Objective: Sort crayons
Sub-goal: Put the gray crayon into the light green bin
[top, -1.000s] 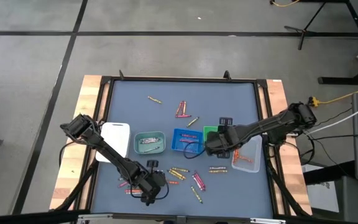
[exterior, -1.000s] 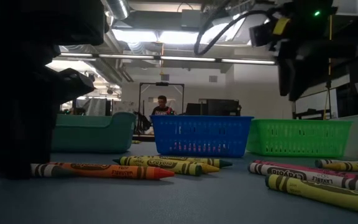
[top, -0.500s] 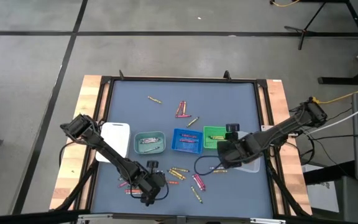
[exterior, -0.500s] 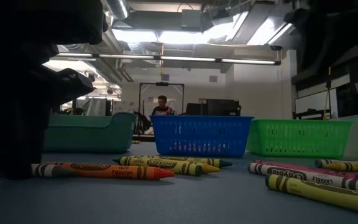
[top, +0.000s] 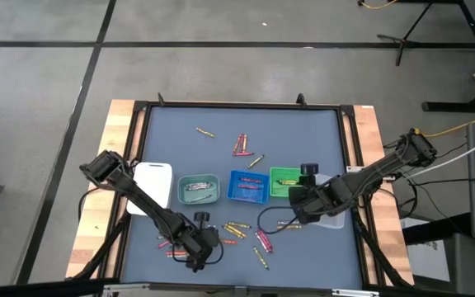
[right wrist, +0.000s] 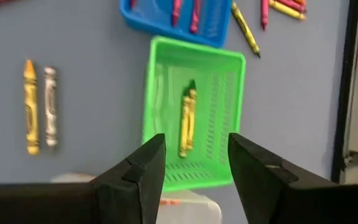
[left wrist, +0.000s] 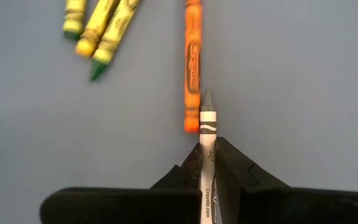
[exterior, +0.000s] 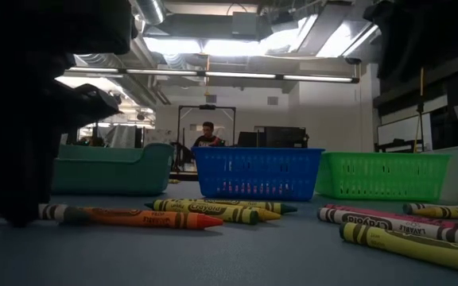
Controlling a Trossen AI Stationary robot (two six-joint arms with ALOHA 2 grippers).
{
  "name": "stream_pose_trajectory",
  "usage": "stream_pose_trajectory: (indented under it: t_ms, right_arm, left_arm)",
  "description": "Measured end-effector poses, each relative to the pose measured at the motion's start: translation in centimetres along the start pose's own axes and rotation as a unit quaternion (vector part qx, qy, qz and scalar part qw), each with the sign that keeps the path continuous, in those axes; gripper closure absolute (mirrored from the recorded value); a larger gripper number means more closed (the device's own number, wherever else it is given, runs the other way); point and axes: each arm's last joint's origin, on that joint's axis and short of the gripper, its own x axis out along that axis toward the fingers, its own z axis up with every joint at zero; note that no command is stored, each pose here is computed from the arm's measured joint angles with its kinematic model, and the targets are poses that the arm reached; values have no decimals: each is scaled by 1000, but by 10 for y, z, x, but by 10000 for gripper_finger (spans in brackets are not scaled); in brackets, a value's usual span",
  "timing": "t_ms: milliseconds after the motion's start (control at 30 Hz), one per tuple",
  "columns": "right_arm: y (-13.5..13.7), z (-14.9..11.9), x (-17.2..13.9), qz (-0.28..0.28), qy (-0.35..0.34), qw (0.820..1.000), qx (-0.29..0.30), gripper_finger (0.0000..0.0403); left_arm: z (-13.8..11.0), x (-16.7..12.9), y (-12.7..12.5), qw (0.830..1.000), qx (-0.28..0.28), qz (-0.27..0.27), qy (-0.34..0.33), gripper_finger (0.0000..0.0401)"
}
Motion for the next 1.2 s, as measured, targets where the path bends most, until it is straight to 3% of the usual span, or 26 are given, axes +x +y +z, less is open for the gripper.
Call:
stream_pose_trajectory:
  t_ms: [400, 667, 967, 1200]
  right_arm:
    - [10, 15, -2, 110, -55, 992, 30, 230]
    - [17, 31, -7, 190, -121, 973, 53, 230]
    - [20, 46, -12, 222, -188, 953, 79, 230]
    - [21, 48, -13, 233, -185, 946, 124, 230]
  left_arm:
    - [13, -42, 3, 998, -14, -24, -57, 396]
    - [20, -57, 12, 994, -27, 17, -102, 395]
    - [32, -52, 39, 992, -17, 65, -103, 395]
    - [43, -48, 64, 991, 4, 92, -96, 395]
